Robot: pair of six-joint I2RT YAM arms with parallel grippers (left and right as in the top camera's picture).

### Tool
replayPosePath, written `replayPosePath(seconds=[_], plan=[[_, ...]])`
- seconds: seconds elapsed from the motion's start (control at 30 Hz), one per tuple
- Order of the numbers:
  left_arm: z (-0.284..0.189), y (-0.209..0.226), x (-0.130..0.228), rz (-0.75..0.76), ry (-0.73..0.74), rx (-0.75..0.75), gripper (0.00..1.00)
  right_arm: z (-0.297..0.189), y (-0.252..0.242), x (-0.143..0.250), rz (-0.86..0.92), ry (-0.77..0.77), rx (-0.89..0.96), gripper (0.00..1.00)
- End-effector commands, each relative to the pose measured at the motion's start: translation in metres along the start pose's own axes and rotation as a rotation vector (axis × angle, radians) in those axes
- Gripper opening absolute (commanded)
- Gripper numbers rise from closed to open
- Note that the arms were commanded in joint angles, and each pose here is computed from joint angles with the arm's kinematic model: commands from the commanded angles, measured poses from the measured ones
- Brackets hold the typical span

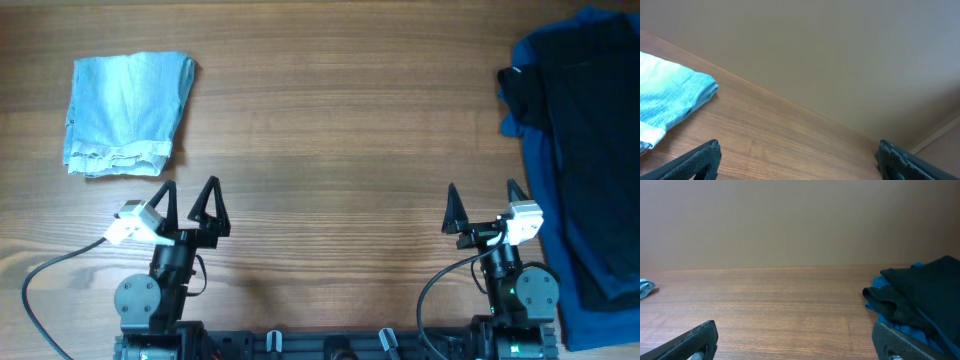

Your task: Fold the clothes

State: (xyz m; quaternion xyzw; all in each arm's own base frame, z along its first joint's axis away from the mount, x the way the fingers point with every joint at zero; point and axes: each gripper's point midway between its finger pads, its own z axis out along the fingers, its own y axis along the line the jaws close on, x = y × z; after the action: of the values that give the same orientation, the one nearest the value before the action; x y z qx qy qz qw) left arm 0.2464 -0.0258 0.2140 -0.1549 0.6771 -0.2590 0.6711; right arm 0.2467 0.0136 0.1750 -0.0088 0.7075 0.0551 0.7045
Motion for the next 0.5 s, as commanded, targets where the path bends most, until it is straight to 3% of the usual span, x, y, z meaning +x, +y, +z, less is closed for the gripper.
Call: replayPosePath(seconds=[0.0, 0.47], plan=[[0.001, 0.011, 0.014, -0.005, 0.014, -0.022, 1.0, 0.0, 0.001, -0.002, -0.012, -0.008, -0.01, 1.0], [-0.003, 0.029, 0.031, -0.004, 0.018, -0.067, 1.0, 0.0, 0.001, -0.002, -0.012, -0.008, -0.01, 1.0]])
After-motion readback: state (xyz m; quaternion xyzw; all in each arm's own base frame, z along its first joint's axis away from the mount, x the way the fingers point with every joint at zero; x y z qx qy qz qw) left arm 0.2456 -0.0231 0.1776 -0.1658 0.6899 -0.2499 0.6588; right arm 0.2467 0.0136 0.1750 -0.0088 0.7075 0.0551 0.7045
